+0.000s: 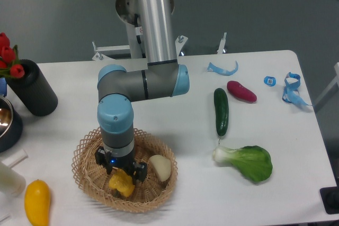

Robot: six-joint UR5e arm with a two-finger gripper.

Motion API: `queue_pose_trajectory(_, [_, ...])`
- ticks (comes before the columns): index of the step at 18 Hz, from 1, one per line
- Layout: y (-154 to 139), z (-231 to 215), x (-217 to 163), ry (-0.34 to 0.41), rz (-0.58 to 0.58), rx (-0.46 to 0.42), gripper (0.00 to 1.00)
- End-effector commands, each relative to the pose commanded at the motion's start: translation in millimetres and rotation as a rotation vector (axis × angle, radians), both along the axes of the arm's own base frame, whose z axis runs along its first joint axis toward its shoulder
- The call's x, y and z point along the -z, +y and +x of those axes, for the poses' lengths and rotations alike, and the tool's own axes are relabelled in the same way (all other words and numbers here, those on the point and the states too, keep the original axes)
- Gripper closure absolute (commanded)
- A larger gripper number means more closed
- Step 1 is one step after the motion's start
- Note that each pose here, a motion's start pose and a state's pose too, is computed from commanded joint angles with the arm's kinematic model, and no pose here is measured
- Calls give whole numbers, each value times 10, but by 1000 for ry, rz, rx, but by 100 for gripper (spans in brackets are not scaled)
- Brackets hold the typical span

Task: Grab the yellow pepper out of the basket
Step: 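Lower the gripper onto the yellow pepper and close on it, then lift the grasped yellow pepper up out of the basket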

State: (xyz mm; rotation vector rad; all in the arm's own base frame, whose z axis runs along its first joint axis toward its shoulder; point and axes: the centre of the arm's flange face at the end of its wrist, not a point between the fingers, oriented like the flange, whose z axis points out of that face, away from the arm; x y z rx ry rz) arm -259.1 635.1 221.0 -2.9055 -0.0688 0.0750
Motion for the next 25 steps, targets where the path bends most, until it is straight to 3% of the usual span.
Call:
queue_pose_trajectory(2, [-7, -8, -29, 3, 2, 3, 87])
queue_pose_trajectory(9, [-126, -136, -726, 58, 97, -17, 87])
queue_pose_trajectory(14, [-249, -501, -1567, 25, 298, -48, 87])
queue_pose_trajectory(19, [-373, -843, -2084, 34, 411, -78, 86])
queue_pose_trajectory(25, [-619, -1175, -2396, -4, 525, -57, 86])
